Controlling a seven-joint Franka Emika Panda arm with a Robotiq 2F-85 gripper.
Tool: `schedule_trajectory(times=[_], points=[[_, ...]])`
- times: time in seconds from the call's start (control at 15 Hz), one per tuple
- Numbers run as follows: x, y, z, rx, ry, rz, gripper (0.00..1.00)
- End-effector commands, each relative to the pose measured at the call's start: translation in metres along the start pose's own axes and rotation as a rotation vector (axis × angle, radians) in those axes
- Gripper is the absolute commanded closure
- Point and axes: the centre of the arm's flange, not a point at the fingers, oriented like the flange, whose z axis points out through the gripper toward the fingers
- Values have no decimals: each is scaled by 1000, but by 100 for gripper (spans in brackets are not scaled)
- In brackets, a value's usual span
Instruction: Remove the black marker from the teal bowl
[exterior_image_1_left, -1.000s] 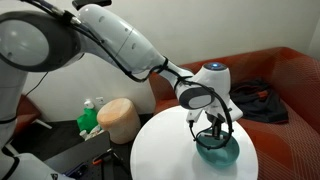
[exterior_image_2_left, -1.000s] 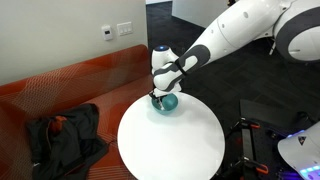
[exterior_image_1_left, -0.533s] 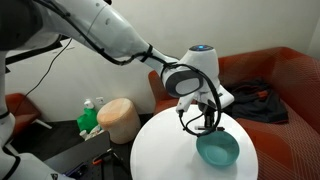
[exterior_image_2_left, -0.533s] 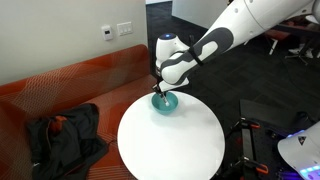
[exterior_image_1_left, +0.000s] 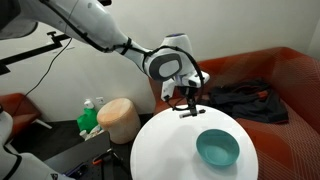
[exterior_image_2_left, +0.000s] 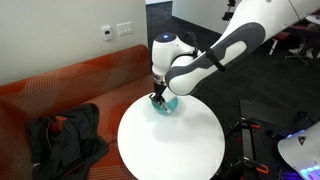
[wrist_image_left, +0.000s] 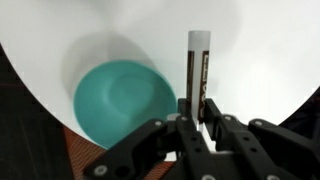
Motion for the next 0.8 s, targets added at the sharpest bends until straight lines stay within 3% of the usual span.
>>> schedule_trajectory(times=[0.0,0.27,0.73], points=[[-31,-35,-4,20,-30,-188,95],[-51,-76,12,38,-72,-379,95],[-54,-101,60,-33,-174,-590,95]])
